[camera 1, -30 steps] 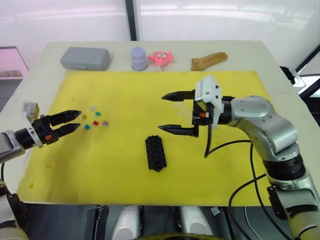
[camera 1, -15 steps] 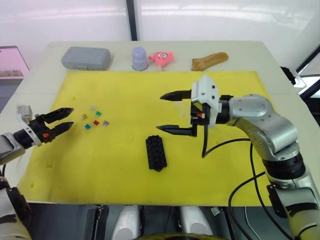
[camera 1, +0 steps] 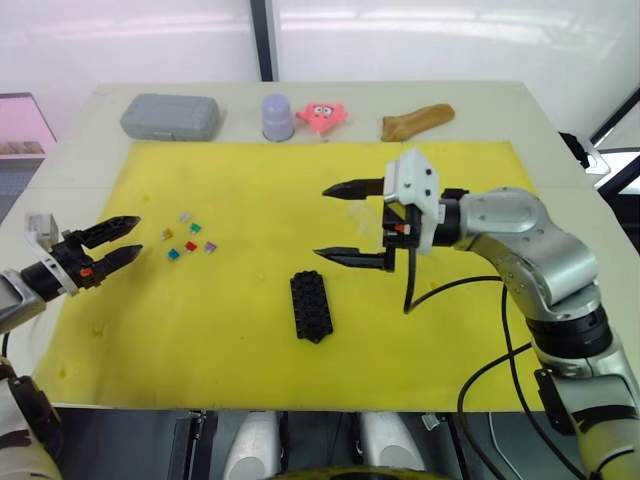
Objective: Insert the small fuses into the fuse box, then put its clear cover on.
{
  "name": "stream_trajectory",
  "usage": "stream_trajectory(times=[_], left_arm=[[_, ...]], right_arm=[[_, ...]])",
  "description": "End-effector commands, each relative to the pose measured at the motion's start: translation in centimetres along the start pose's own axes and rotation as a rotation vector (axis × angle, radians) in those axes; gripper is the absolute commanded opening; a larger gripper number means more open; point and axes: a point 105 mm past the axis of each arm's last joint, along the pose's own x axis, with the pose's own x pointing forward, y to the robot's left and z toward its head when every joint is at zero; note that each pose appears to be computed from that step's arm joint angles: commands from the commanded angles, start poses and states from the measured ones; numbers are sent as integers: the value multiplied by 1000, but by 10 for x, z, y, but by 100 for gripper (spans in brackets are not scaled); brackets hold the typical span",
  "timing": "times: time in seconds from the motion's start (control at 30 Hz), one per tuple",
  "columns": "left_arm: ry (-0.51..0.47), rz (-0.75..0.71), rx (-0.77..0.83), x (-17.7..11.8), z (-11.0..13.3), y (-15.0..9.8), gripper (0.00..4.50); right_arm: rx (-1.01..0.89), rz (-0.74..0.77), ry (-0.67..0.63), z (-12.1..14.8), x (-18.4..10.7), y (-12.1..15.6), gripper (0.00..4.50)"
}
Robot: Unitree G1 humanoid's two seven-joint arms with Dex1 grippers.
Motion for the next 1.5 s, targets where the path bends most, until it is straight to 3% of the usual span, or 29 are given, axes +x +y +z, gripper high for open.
stream_trajectory(times=[0.03,0.17,0.63,1.2,1.5], left_arm=[[-46,17,32,5,9,1,450],[-84,49,2,13,11,12,450],[-17,67,7,33,-6,23,450],[33,-53,-49,51,-13,7,450],[4,31,-37,58,-14,23,450]], right_arm=[[-61,-2,-32,14,1,-4,446],[-69,5,-20,13,0,-4,446],[-80,-1,-13,14,-1,-5,446],[-88,-40,7,12,-4,-8,446],[-90,-54,17,12,-6,-10,446]])
